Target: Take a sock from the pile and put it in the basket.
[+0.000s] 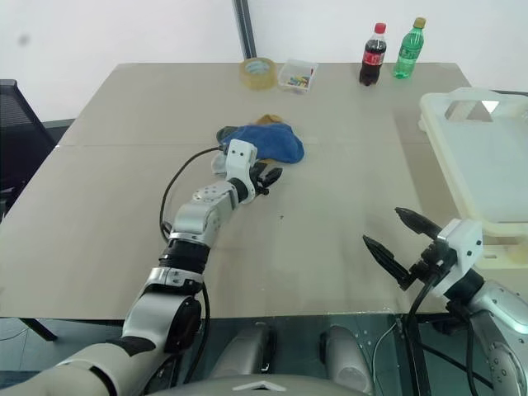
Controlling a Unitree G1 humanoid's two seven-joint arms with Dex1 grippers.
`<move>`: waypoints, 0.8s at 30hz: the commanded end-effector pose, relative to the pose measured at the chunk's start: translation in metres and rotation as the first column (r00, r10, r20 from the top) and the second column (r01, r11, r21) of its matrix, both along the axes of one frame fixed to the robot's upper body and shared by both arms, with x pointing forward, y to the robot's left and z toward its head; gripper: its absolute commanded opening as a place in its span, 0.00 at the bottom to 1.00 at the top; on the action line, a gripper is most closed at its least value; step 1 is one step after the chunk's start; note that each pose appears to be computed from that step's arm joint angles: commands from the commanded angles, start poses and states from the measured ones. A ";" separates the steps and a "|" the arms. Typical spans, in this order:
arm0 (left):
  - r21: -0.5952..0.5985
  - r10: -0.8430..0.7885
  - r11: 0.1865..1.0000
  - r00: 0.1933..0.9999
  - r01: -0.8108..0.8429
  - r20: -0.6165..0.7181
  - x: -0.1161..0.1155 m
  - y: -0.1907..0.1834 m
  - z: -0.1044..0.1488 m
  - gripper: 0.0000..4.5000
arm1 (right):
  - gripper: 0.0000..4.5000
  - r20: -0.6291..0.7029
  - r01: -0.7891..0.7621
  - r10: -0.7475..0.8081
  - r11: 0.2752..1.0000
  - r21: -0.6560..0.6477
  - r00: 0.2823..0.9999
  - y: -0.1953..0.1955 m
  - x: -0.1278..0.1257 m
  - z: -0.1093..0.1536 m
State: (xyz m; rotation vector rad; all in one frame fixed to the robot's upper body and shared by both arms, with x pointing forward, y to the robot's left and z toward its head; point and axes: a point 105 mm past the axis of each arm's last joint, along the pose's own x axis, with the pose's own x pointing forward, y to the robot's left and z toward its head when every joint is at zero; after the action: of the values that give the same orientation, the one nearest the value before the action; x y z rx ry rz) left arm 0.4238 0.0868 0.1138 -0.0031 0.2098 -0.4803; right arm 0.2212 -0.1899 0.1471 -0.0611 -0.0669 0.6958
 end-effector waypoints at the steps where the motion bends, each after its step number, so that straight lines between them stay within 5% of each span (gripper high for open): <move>1: -0.024 -0.001 1.000 0.998 0.003 0.069 0.008 -0.006 0.020 0.56 | 1.00 0.032 0.001 0.000 1.000 -0.008 0.999 0.001 -0.001 0.006; 24: -0.096 0.029 0.995 0.999 -0.025 0.037 0.017 -0.009 0.024 0.56 | 1.00 0.038 0.019 -0.019 1.000 -0.005 0.999 0.001 0.000 0.006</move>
State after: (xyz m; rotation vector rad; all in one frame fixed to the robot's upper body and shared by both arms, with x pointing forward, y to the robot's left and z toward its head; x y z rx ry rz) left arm 0.4362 0.0768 0.1212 -0.0719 0.1973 -0.4759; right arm 0.2217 -0.1906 0.1428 -0.0607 -0.0559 0.6691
